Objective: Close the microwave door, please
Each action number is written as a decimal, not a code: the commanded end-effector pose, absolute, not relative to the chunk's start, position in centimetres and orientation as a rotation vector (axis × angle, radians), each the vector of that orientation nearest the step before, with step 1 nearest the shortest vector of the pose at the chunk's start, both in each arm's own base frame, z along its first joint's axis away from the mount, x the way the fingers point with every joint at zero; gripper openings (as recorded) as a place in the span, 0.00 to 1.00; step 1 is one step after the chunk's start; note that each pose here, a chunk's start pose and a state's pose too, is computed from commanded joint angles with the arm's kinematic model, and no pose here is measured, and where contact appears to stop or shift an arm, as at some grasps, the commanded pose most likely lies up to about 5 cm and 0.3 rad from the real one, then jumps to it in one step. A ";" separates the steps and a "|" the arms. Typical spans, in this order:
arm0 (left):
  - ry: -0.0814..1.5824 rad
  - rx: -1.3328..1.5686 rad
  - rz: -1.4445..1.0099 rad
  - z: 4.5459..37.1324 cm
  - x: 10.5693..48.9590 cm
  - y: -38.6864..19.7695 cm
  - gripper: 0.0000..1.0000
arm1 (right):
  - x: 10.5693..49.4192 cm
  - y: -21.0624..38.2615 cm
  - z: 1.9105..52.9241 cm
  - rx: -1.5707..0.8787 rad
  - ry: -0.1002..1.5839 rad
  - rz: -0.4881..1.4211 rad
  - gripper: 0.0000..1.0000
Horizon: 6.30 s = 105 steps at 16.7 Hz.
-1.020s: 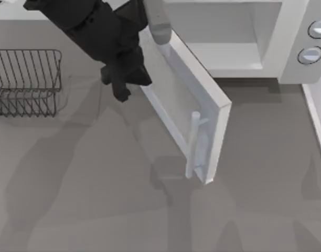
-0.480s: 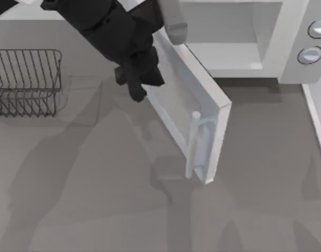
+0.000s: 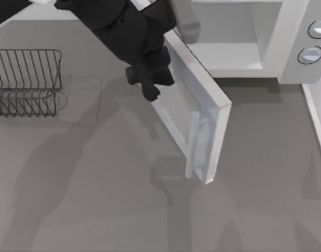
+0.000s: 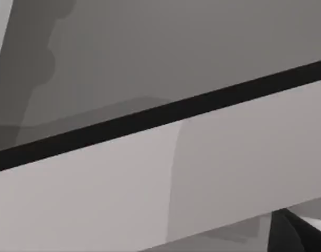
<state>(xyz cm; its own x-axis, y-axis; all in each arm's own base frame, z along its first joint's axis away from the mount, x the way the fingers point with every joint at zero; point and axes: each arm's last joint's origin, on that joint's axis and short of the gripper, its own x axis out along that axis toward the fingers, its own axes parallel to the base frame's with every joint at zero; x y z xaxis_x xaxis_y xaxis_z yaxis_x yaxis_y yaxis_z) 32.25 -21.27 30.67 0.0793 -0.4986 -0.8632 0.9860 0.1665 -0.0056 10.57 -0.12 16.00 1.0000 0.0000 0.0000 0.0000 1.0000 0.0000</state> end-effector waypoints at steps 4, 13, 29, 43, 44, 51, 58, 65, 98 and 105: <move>0.860 0.722 -1.266 30.8 32.2 -21.4 0.00 | 10.6 -0.1 16.0 0.000 0.000 0.000 1.00; 0.860 0.722 -1.266 30.8 32.2 -23.4 0.00 | 10.6 -0.1 16.0 0.000 0.000 0.000 1.00; 0.897 0.715 -1.279 30.1 31.9 -25.4 0.00 | 10.6 -0.1 16.0 0.000 0.000 0.000 1.00; 0.861 0.716 -1.260 30.9 32.1 -27.0 0.00 | 10.6 -0.1 16.0 0.000 0.000 0.000 1.00; 0.867 0.715 -1.261 30.7 32.2 -27.0 0.00 | 10.6 -0.1 16.0 0.000 0.000 0.000 1.00; 0.630 0.757 -1.397 33.6 29.4 -30.2 0.00 | 10.6 -0.1 16.0 0.000 0.000 0.000 1.00; 0.780 0.731 -1.337 31.8 30.6 -29.8 0.00 | 10.6 -0.1 16.0 0.000 0.000 0.000 1.00; 0.866 0.718 -1.269 30.7 31.9 -29.1 0.00 | 10.6 -0.1 16.0 0.000 0.000 0.000 1.00; 0.858 0.716 -1.274 31.1 31.6 -33.0 0.00 | 10.6 -0.1 16.0 0.000 0.000 0.000 1.00; 0.977 0.727 -1.315 28.4 31.2 -35.2 0.00 | 10.6 -0.1 16.0 0.000 0.000 0.000 1.00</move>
